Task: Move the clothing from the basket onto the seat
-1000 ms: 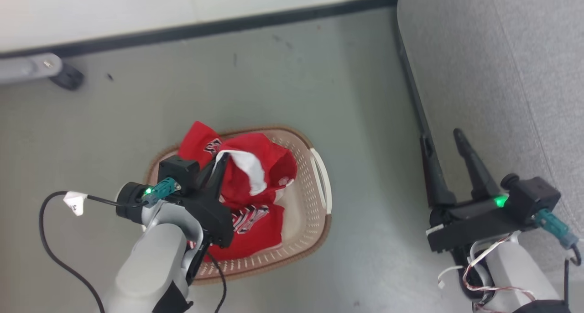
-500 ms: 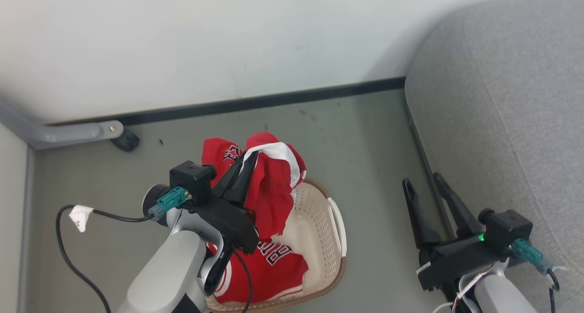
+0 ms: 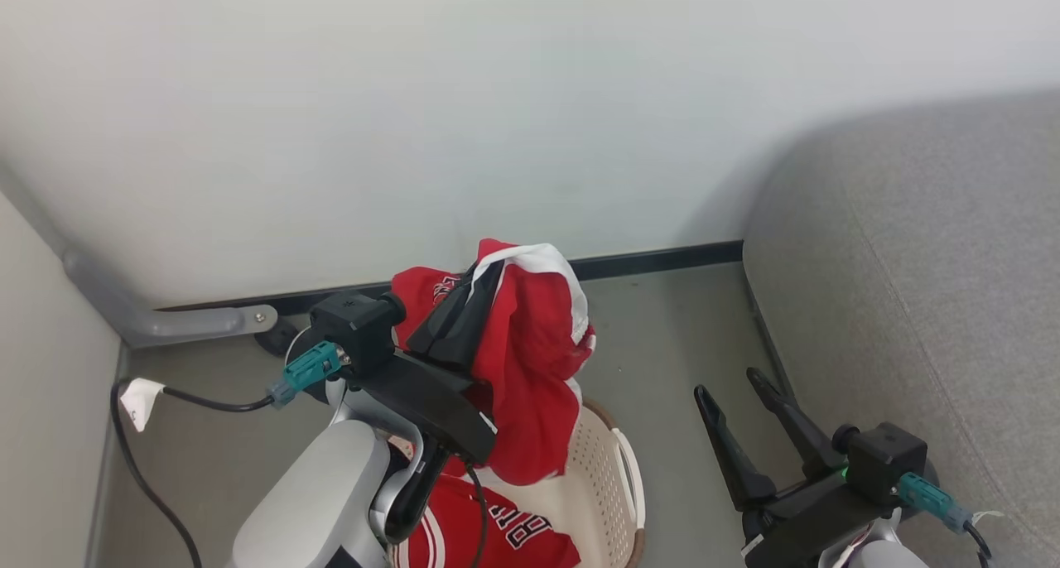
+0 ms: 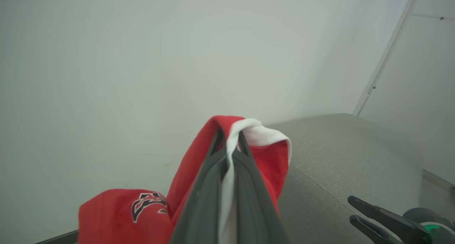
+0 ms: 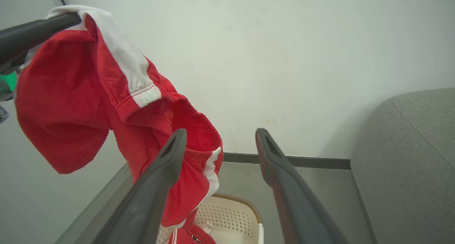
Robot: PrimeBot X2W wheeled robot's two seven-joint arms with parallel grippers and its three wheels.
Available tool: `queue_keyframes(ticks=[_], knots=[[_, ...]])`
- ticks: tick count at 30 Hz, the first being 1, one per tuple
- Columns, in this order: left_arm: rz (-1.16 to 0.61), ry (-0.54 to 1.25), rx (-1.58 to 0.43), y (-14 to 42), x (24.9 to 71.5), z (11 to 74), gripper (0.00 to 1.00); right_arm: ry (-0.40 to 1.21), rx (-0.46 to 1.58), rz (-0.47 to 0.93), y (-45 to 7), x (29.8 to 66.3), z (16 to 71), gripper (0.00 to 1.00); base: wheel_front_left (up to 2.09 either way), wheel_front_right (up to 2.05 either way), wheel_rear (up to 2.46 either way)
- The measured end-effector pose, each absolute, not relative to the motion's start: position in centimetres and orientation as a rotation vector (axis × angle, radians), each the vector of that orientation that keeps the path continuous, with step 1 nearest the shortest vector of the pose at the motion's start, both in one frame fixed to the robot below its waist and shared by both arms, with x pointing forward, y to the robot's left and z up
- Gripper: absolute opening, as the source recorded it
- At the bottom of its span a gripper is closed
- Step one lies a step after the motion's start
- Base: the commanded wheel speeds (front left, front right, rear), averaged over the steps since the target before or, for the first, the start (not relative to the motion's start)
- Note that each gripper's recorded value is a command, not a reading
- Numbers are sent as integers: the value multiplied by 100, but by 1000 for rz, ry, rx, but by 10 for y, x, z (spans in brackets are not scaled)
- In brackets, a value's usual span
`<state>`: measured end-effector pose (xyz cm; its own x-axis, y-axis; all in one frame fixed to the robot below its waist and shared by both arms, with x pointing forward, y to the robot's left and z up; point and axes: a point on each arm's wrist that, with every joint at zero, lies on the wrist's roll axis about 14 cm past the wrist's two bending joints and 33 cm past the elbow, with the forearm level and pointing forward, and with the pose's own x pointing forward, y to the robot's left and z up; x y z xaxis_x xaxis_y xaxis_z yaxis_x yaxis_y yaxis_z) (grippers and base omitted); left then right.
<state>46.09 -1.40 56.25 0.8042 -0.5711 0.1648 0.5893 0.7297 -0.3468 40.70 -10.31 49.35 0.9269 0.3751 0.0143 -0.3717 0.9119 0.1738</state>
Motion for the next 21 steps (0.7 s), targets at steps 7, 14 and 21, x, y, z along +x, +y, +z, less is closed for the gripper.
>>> queue_keyframes(ticks=[7,14,21], knots=[[-677,-92,-403,-17,444,588,0,1,146,458,-87,398,502,100,0,0,0],[-712,-106,-408,-22,430,599,0,-3,75,562,-66,398,507,100,0,0,0],[-726,-104,-433,-20,422,606,0,7,39,670,-35,399,509,100,0,0,0]])
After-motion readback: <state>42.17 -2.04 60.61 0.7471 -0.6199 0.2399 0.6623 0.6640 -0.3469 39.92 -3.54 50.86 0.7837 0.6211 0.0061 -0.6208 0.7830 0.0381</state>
